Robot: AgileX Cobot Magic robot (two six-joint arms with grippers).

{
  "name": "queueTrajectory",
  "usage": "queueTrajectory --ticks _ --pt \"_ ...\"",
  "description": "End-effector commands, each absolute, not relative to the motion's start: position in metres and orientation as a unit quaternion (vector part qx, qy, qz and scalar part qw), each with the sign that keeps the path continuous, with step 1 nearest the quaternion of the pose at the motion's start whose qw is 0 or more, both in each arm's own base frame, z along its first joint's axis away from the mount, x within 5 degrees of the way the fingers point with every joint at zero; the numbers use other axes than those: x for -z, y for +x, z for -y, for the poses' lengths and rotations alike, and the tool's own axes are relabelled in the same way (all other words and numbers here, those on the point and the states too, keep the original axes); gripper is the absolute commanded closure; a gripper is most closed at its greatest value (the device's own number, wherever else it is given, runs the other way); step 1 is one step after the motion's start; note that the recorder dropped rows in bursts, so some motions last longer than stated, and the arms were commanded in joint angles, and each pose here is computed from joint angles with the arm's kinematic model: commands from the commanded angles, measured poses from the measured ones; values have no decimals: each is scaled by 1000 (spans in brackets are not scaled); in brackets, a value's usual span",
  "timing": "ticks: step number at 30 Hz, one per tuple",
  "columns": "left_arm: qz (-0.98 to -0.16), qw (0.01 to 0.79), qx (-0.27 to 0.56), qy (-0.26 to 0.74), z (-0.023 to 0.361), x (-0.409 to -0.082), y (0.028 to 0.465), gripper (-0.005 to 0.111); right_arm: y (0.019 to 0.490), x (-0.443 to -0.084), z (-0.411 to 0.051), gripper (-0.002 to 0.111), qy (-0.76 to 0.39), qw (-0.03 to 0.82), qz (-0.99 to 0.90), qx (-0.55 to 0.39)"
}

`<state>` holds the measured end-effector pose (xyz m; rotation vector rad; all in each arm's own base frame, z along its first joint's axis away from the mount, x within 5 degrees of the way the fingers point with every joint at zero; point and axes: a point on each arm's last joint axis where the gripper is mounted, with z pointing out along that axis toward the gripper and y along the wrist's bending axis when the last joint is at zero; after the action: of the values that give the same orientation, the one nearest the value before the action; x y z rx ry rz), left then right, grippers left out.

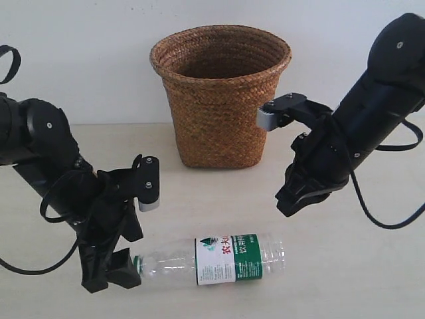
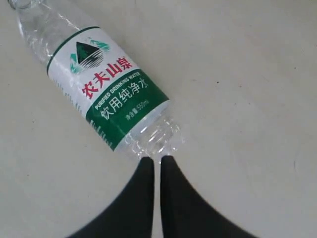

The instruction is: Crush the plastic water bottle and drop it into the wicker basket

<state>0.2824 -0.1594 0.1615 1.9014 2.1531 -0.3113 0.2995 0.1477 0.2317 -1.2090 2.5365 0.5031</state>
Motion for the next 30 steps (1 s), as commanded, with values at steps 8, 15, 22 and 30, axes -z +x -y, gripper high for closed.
queueTrajectory --ticks 8,15,22,30 --pt "-729 137 107 663 166 -137 292 41 303 -229 -151 108 -413 151 -879 -183" --pt "-725 129 116 666 169 -121 294 49 303 -229 -151 108 -411 152 -880 -184" --pt "-722 121 123 670 169 -117 293 102 300 -234 -159 108 -380 152 -881 -240" --pt "-726 115 128 666 169 -117 291 103 297 -208 -194 108 -347 113 -884 -293"
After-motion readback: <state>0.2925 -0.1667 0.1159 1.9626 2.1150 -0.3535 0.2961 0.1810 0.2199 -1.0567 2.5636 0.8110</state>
